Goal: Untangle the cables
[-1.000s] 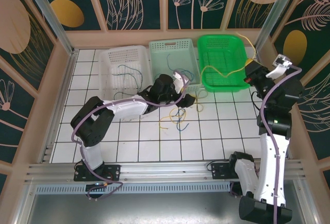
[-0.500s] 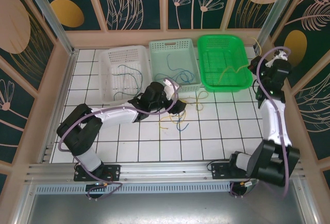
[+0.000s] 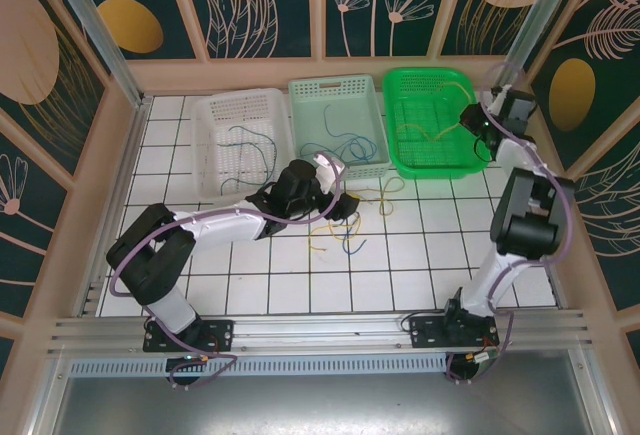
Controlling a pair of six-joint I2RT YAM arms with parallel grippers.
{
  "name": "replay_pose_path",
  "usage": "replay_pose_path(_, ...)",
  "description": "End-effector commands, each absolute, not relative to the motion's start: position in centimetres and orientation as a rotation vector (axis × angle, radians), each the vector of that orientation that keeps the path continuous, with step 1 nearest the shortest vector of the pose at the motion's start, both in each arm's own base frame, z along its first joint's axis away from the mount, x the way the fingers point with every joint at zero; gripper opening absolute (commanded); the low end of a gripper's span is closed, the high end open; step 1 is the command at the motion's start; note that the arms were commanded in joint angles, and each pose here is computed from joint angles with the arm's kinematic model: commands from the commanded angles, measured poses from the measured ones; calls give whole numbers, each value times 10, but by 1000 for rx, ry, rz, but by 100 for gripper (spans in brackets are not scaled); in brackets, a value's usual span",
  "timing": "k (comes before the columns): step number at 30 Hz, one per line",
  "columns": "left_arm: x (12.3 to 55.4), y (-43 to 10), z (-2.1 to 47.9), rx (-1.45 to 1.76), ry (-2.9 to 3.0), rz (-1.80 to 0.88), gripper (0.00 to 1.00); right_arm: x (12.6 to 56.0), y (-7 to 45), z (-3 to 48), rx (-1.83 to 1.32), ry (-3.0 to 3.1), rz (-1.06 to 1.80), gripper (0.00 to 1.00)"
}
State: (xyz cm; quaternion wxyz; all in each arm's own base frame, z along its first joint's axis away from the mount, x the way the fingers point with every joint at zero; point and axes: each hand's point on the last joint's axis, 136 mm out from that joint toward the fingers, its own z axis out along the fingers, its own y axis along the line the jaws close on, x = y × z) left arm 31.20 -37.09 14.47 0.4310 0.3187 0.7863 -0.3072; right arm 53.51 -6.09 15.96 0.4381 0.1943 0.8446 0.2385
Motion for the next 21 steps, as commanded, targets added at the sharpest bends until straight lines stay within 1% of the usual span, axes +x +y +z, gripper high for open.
replay_pose_path(1,311,-371,143,786,1958,-765,82,536,-52,133,439,2227,592,44)
replay_pose_path(2,312,-369,141,785,1965,-756,82,538,-51,134,430,2227,580,56)
replay_pose_path(3,312,-368,139,786,1972,-748,82,540,-50,140,410,2222,566,66)
replay_pose_path(4,312,-367,138,782,1975,-739,82,540,-47,148,382,2212,548,70)
replay_pose_path(8,313,-365,134,774,1988,-726,83,533,-30,193,289,2152,527,76)
replay_pose_path(12,315,-368,129,780,1999,-724,83,511,-10,235,247,2099,517,84)
replay_pose_path(14,318,-371,130,787,2003,-719,83,500,0,243,243,2099,515,84)
replay_pose_path(16,319,-375,116,822,2036,-707,81,487,12,243,231,2120,514,84)
replay_pose_path(18,316,-374,105,860,2055,-691,81,471,30,239,173,2140,550,80)
replay_pose_path(21,317,-367,94,899,2074,-616,79,440,54,221,110,2195,553,70)
